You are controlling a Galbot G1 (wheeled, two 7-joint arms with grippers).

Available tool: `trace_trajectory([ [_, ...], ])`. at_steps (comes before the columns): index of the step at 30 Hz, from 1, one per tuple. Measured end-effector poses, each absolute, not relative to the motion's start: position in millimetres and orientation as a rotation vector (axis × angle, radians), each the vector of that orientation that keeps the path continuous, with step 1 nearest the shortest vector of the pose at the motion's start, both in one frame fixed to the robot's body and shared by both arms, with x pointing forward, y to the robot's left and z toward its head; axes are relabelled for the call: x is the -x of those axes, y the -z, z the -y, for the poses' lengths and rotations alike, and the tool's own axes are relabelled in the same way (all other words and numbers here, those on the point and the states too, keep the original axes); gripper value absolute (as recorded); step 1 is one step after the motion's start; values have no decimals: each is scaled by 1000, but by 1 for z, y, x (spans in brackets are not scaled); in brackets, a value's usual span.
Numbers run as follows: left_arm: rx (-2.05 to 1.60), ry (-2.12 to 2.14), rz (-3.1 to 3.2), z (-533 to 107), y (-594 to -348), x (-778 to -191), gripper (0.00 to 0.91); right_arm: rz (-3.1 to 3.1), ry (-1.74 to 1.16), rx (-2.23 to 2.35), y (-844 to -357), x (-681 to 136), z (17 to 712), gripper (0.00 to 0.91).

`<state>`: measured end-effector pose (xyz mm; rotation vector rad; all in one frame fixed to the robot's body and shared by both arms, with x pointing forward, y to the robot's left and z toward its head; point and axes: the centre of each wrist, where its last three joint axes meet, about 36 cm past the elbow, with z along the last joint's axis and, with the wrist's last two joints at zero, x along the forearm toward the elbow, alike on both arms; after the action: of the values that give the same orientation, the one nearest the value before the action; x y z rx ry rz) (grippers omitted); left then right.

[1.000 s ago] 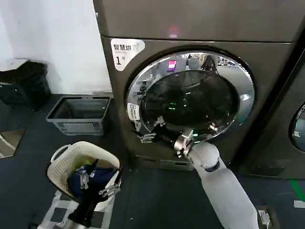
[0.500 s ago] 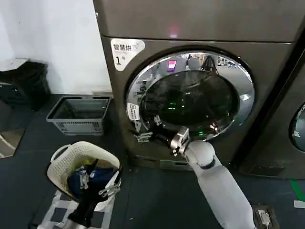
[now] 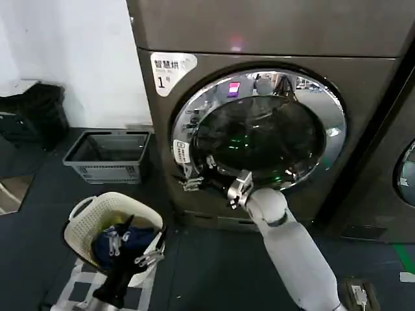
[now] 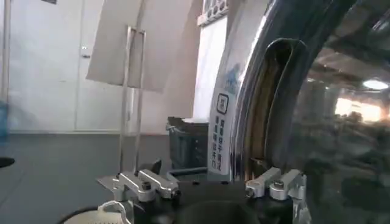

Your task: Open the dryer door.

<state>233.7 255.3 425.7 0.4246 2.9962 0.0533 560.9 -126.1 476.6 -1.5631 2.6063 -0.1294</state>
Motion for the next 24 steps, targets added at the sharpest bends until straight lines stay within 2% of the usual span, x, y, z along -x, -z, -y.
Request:
trace_trajectory([
  [24,-417,-61,-2997,-257,-426,-234,907,-2489,118,1744,-466,-555,148,907],
])
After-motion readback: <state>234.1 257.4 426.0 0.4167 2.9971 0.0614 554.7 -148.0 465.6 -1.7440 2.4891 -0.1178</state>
